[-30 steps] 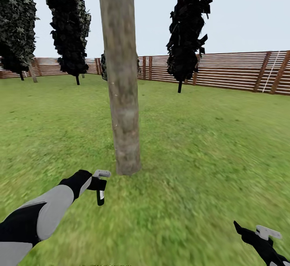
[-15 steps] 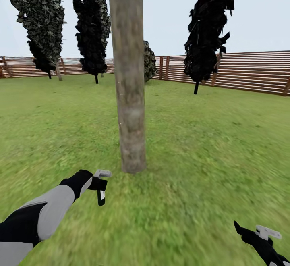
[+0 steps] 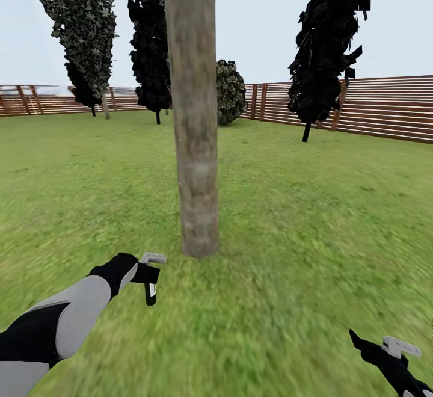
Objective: In the garden, pick up the pesticide atomizer on the floor and spray pesticide onto both trees until each tree trunk is fully covered.
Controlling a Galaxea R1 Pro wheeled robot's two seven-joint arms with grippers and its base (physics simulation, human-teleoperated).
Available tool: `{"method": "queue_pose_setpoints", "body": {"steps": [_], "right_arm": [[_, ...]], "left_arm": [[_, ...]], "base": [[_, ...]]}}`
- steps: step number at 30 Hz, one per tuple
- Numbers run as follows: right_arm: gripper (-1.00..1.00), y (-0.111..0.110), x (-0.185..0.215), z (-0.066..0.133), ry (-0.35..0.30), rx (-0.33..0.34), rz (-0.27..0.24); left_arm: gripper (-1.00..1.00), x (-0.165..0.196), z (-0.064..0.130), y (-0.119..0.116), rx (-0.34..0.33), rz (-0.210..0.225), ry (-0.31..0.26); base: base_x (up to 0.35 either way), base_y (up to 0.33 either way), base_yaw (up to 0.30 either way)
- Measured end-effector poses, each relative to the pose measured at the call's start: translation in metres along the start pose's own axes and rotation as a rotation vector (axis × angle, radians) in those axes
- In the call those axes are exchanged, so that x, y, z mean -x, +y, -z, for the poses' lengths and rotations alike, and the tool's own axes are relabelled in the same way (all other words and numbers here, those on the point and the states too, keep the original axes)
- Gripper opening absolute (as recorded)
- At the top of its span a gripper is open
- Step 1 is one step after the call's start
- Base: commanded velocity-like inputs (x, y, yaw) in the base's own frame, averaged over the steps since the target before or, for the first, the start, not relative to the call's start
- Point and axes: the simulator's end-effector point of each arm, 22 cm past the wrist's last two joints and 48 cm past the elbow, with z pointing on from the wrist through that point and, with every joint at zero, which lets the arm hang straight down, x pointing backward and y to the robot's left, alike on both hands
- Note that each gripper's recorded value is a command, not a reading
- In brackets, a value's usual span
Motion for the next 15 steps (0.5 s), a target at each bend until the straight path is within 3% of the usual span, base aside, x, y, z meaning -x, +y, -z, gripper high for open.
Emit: {"method": "queue_pose_setpoints", "body": {"steps": [3, 5, 6, 9, 11, 15], "right_arm": [[1.0, 0.0, 0.0, 0.0, -0.001, -0.001, -0.001], [1.0, 0.0, 0.0, 0.0, -0.001, 0.0, -0.001], [1.0, 0.0, 0.001, 0.0, -0.002, 0.0, -0.002], [1.0, 0.0, 0.001, 0.0, -0.002, -0.001, -0.004], [1.0, -0.001, 0.001, 0.0, -0.002, -0.001, -0.005], [1.0, -0.001, 0.001, 0.0, -0.002, -0.001, -0.005]], "left_arm": [[-1.0, 0.029, 0.011, 0.009, 0.023, -0.005, -0.061], [-1.0, 0.064, 0.029, 0.016, 0.052, -0.005, -0.118], [-1.0, 0.066, 0.044, 0.022, 0.077, 0.027, -0.046], [-1.0, 0.087, 0.064, 0.007, 0.068, 0.057, -0.037], [-1.0, 0.089, 0.067, -0.014, 0.062, 0.025, -0.008], [-1.0, 0.083, 0.068, -0.045, 0.094, -0.106, 0.061]], "base": [[0.0, -0.006, -0.001], [0.0, -0.001, -0.155], [0.0, 0.0, -0.203], [0.0, 0.0, -0.077], [0.0, 0.0, -0.016], [0.0, 0.0, -0.031]]}}
